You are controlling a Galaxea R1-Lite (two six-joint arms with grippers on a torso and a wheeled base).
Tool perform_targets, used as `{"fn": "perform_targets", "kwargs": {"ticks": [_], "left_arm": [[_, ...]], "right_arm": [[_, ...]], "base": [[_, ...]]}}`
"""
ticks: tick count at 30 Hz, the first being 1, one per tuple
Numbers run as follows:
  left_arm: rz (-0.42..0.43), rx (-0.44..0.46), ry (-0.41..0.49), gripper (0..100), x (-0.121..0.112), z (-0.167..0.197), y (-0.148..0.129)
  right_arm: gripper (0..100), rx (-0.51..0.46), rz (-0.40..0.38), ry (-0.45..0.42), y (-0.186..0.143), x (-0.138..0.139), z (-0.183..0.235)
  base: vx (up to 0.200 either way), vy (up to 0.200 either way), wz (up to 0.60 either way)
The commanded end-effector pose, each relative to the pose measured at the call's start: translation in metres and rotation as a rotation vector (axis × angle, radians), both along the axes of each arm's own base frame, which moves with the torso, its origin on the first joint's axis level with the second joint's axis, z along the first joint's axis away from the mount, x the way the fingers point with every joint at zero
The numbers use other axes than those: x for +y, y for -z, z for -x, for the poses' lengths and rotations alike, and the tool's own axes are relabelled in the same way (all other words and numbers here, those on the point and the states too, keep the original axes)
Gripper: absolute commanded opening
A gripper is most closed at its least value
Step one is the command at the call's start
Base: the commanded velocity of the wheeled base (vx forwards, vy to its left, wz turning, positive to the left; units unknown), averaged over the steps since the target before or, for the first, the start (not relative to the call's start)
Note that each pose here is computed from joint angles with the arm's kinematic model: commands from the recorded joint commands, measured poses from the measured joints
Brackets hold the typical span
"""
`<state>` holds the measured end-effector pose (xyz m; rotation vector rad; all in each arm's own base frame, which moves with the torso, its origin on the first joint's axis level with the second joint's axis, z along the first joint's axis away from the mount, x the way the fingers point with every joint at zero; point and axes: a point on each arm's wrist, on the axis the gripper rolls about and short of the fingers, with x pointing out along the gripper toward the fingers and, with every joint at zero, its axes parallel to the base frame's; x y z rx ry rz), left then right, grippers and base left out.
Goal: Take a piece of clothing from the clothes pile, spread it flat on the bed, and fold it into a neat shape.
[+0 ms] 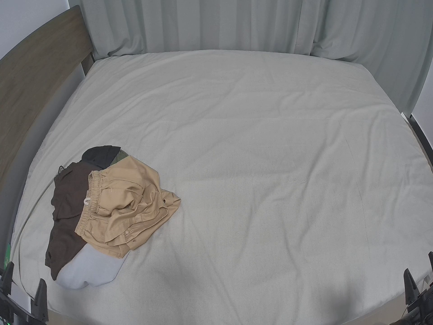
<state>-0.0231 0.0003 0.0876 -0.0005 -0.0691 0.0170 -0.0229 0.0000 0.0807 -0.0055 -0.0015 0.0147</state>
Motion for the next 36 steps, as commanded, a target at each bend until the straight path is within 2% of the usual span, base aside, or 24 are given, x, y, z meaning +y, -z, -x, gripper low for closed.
{"fn": "perform_targets", "kwargs": {"ticks": [1, 6, 15, 18, 20, 27, 36], "left_arm": [[-0.001, -0.096, 0.005, 100, 0.000, 0.000, -0.016], [0.010, -0.046, 0.053, 100, 0.001, -0.005, -0.019], [0.010, 0.023, 0.064, 100, 0.000, -0.014, -0.032], [0.016, 0.021, 0.112, 100, 0.000, -0.014, -0.034], [0.030, 0.031, 0.146, 100, 0.000, -0.016, -0.037], [0.113, 0.070, 0.162, 100, -0.002, -0.025, -0.054], [0.118, 0.136, 0.194, 100, -0.004, -0.039, -0.065]], "right_arm": [[100, 0.001, 0.001, -0.001, 0.005, 0.000, 0.000], [100, 0.002, -0.001, -0.001, 0.005, 0.000, 0.000], [100, 0.002, -0.001, -0.001, 0.005, 0.000, 0.000], [100, 0.001, 0.001, -0.001, 0.005, 0.000, 0.000], [100, 0.002, -0.001, -0.001, 0.005, 0.000, 0.000], [100, 0.002, -0.001, -0.001, 0.005, 0.000, 0.000], [100, 0.001, 0.001, -0.001, 0.005, 0.000, 0.000]], "base": [[0.000, 0.000, 0.00], [0.000, 0.000, 0.00], [0.000, 0.000, 0.00], [0.000, 0.000, 0.00], [0.000, 0.000, 0.00], [0.000, 0.000, 0.00], [0.000, 0.000, 0.00]]}}
